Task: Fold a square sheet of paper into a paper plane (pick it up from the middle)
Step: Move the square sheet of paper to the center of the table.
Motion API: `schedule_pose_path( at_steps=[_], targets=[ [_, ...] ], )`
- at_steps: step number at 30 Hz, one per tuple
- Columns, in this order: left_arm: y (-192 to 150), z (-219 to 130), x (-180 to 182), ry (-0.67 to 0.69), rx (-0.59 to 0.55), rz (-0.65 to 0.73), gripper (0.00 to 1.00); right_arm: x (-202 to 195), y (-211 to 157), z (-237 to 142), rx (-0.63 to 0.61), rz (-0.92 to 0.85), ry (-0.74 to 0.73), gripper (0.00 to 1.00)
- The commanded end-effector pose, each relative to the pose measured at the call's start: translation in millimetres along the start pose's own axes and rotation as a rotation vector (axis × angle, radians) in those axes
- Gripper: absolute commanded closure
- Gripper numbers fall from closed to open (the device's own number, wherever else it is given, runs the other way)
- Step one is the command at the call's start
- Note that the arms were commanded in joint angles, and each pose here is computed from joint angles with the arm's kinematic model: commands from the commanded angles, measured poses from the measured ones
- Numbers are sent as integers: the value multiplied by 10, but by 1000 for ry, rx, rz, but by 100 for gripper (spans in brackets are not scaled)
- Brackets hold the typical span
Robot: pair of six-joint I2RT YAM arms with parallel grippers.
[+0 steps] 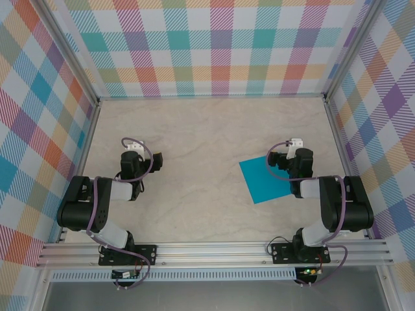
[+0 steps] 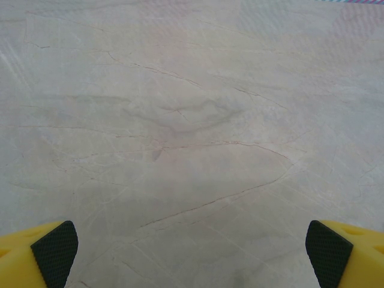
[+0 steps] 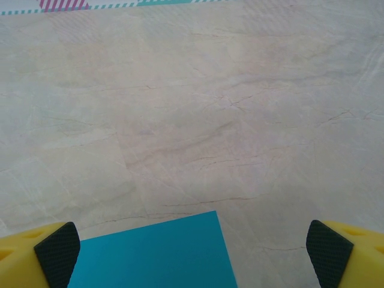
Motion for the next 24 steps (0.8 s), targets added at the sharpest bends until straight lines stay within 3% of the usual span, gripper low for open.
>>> schedule_pose_path(
  at_steps=[1,3,6,11,13,17,19,24],
  targets=[
    [87,21,24,-7,-23,8,0,65,193,-65,-73,-31,43,0],
    [84,20,21,-8,-22,10,0,80,275,-122,-61,-28,50,0],
    [87,20,22,-8,-24,10,0,89,414,-224,91,50,40,0],
    [89,13,24,-8,-30,9,0,131,684,-554,179,267,27,0],
    [90,13,11,-19,-26,12,0,77,702,-637,293,478,-81,0],
    [122,-26,34,-4,-39,4,0,257,596,-642,599,620,0,0],
    [210,-50,55,27,-29,-12,0,376,541,-621,695,706,57,0],
    [381,-162,-69,-74,14,18,0,560,307,-789,876,637,-6,0]
  ],
)
Point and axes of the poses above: each hand's point on the last joint's axis, 136 mm out from that joint toward the fingers, its own z axis out along the fingers, its own x axis along the line the jaws close on, y = z × x, the point moved 7 cm from there along -z, back along the fingers, and after that the axes turned 1 degree about -z, right-handed, at the moved point
